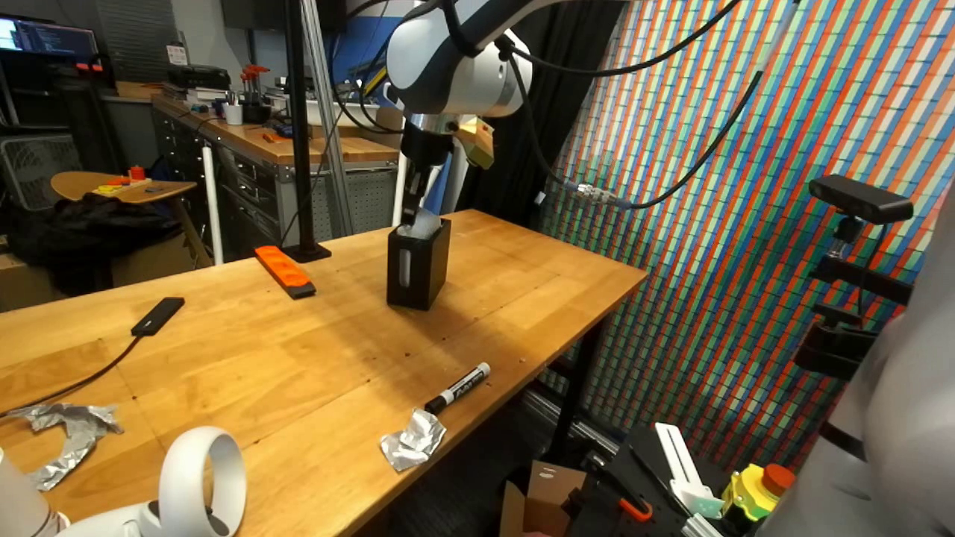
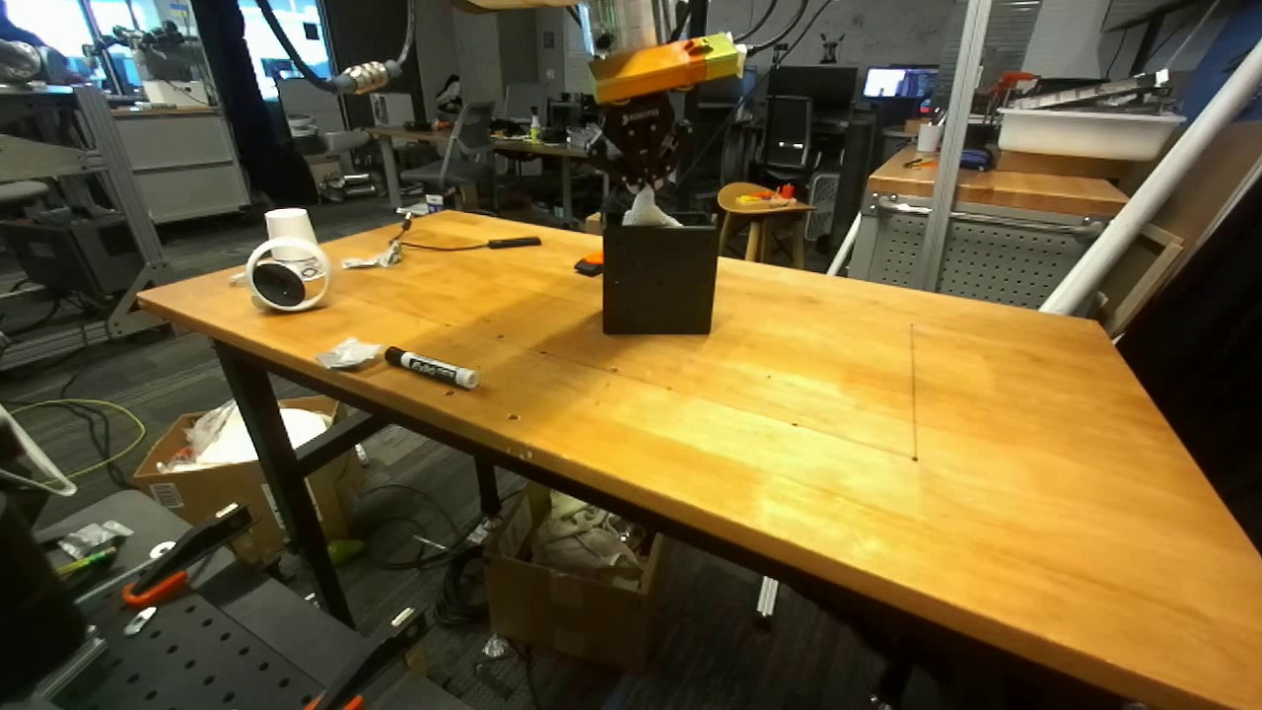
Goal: Put the towel inside the black box
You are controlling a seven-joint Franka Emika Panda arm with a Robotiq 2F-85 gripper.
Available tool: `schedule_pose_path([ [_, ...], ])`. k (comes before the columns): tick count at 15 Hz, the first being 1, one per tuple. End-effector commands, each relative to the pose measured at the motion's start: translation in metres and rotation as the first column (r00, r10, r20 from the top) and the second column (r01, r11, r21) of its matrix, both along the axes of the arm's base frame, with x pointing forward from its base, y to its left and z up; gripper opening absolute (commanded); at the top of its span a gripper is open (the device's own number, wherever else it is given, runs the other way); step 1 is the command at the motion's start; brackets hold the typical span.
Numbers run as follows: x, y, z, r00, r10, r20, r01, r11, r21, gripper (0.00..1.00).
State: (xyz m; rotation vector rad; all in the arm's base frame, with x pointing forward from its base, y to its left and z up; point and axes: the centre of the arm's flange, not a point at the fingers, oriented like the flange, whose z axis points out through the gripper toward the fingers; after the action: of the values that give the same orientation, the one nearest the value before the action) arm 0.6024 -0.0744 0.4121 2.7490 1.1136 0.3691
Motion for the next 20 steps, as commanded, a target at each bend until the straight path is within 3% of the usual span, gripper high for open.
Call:
schedule_pose_path([
  [1,0.0131,-0.0052,0.0046,0.999,0.017,0.033,-0.016,0.999,-0.042,0.03],
  [9,0.0137,-0.0110,0.0082,0.999,0.033,-0.003,-0.033,0.991,-0.130,0.03],
  [20,0.0133,-0.0039,0.0061,0.993,-0.030,-0.114,0.022,0.997,-0.071,0.03],
])
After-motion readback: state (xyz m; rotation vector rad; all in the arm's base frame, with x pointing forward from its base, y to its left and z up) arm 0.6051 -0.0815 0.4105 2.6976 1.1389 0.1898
